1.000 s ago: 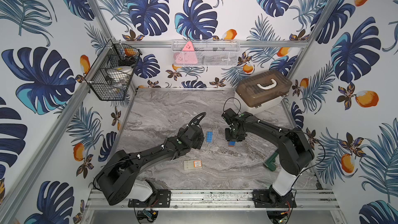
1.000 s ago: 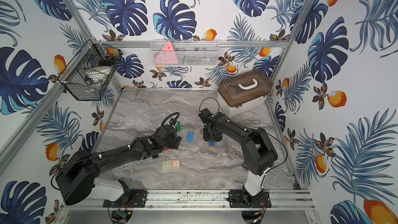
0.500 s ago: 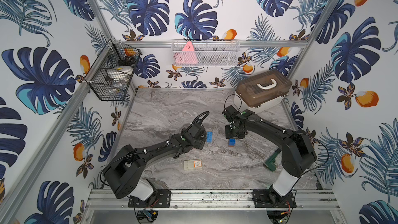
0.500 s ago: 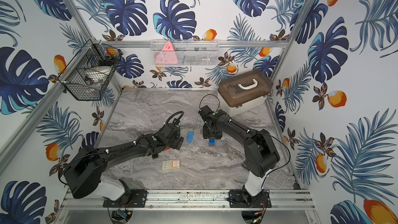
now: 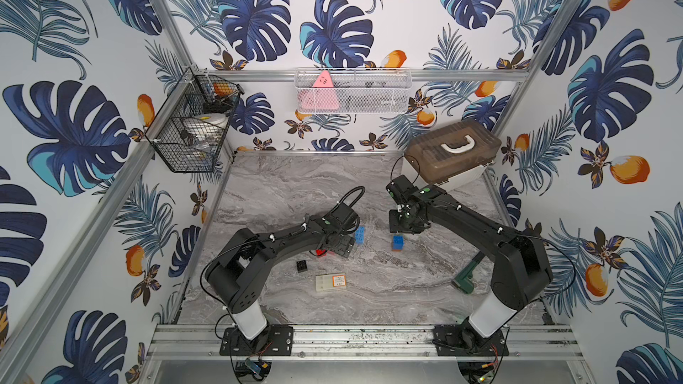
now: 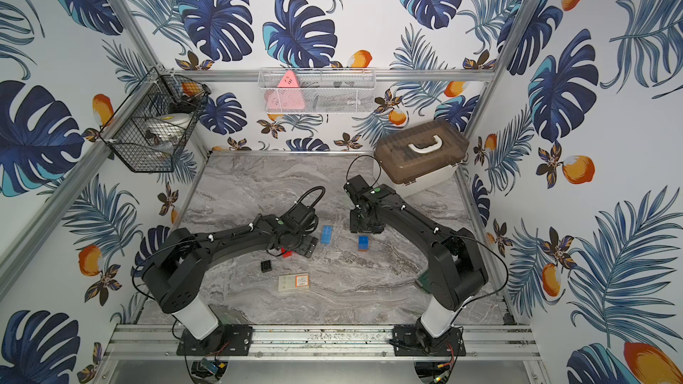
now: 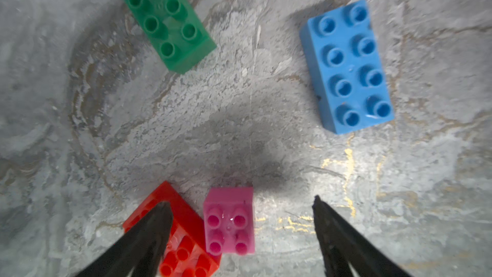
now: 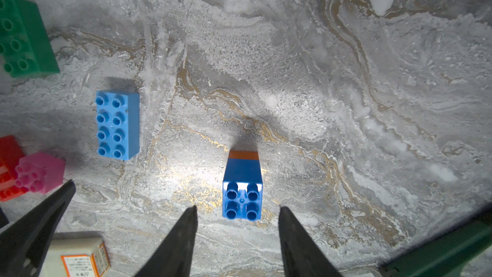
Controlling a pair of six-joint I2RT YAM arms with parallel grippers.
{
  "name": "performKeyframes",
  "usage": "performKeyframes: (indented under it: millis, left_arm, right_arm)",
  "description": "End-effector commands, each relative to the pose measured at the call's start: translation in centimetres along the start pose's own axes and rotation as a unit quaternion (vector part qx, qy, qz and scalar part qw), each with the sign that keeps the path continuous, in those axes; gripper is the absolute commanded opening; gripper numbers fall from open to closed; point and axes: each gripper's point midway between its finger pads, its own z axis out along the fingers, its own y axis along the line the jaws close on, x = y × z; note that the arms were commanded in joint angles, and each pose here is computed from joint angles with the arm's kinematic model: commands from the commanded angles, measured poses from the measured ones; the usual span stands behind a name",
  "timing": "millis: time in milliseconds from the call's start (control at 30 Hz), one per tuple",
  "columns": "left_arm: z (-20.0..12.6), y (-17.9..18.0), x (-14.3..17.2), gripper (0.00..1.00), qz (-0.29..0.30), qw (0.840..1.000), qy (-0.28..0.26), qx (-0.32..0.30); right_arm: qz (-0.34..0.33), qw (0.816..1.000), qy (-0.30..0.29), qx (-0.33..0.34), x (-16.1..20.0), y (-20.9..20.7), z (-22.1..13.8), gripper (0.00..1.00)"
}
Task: Assemble a spoon with lego
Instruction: Pick up the lego brick from the center of the board.
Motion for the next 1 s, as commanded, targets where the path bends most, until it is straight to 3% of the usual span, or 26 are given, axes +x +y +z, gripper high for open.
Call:
performKeyframes:
  millis: [0, 367, 500, 600, 800, 967]
  left_arm:
    - [0.5, 0.0, 1.4, 0.81, -0.009, 0.999, 0.04, 0.022]
    - [0.9, 0.1, 1.2, 0.56, -0.017, 0.998, 0.045, 0.027]
    - [0.8, 0.4, 1.2, 0.52, -0.018, 0.999, 0.044, 0.018]
    - [0.6, 0.4, 1.0, 0.41, -0.02, 0.999, 0.039, 0.02]
    - [0.9, 0.6, 1.3, 0.37, -0.017, 0.999, 0.048, 0.012]
    - [0.7, 0.5, 1.0, 0.27, -0.015, 0.999, 0.045, 0.017]
  right_arm:
    - [-0.006, 1.0, -0.001, 0.002, 0.2, -0.3, -0.4, 0.53]
    - [-0.007, 1.0, -0.001, -0.002, 0.4, -0.3, -0.6, 0.52]
    - [-0.006, 1.0, -0.001, -0.004, 0.5, -0.2, -0.5, 0.52]
    - [-0.005, 1.0, -0.002, -0.004, 0.4, -0.2, -0.5, 0.52]
    - [0.007, 1.0, 0.001, -0.002, 0.1, -1.0, -0.2, 0.52]
    - [0.018, 1.0, 0.007, -0.024, 0.1, -1.3, -0.2, 0.52]
